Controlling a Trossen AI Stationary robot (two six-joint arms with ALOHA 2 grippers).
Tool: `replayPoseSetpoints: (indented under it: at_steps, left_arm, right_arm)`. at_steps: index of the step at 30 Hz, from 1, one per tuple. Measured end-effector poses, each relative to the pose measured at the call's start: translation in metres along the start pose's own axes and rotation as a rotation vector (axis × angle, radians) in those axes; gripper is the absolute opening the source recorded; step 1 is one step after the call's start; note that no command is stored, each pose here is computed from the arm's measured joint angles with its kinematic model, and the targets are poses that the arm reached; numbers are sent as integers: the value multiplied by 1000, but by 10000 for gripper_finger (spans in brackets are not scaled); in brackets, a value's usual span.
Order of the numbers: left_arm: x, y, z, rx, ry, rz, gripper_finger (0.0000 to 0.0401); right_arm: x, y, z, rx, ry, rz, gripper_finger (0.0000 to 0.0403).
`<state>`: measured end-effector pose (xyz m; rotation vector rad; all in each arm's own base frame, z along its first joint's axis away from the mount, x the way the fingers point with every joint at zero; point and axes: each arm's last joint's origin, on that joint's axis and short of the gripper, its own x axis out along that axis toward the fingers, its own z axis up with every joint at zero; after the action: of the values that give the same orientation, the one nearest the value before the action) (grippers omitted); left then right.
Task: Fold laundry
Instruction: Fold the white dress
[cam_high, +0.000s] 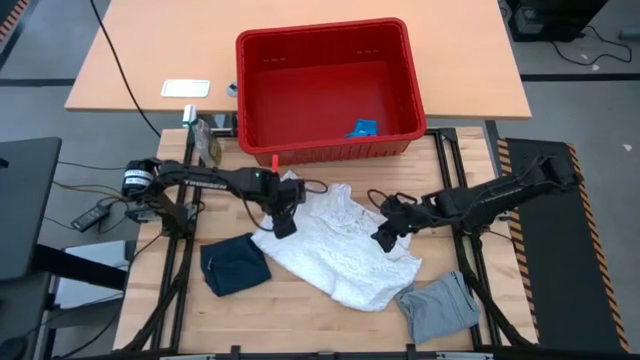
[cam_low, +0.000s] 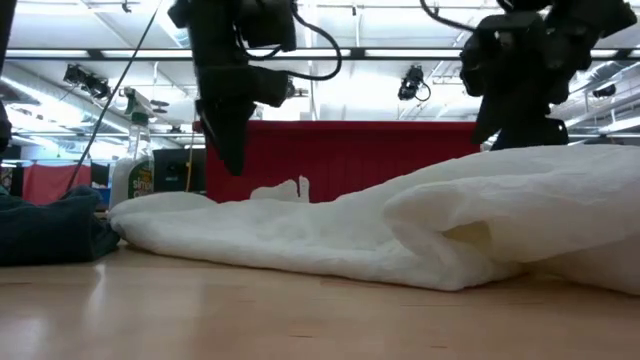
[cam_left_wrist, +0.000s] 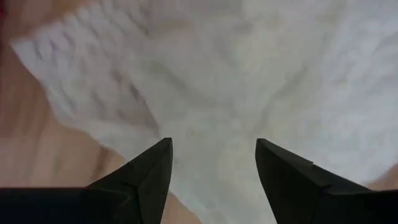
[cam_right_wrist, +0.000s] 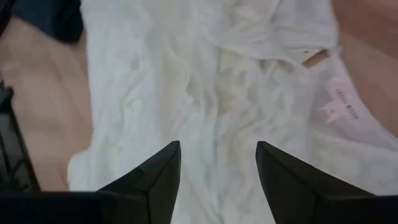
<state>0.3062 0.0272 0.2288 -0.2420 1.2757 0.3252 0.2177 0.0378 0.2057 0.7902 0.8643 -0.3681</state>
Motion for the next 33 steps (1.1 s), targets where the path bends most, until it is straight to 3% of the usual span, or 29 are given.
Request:
replayPoseSetpoints:
  at_steps: [5,11,18,26,33]
  left_arm:
    - [1,18,16,117,-103,-74,233]
    - [0,25,29,338,-223,-192,233]
    - [31,18,29,518,-141,-276,233]
    - [56,26,43,367,-170,-88,233]
    - [56,28,41,303,-151,-77,233]
  right_arm:
    - [1,-2,2,105,-11,-3,214]
    - [0,4,-6,258,-8,11,208]
    - [-3,12,-20,406,-55,-3,191]
    - [-4,9,-27,436,-56,-50,173]
    - [-4,5,-29,422,-14,-96,168]
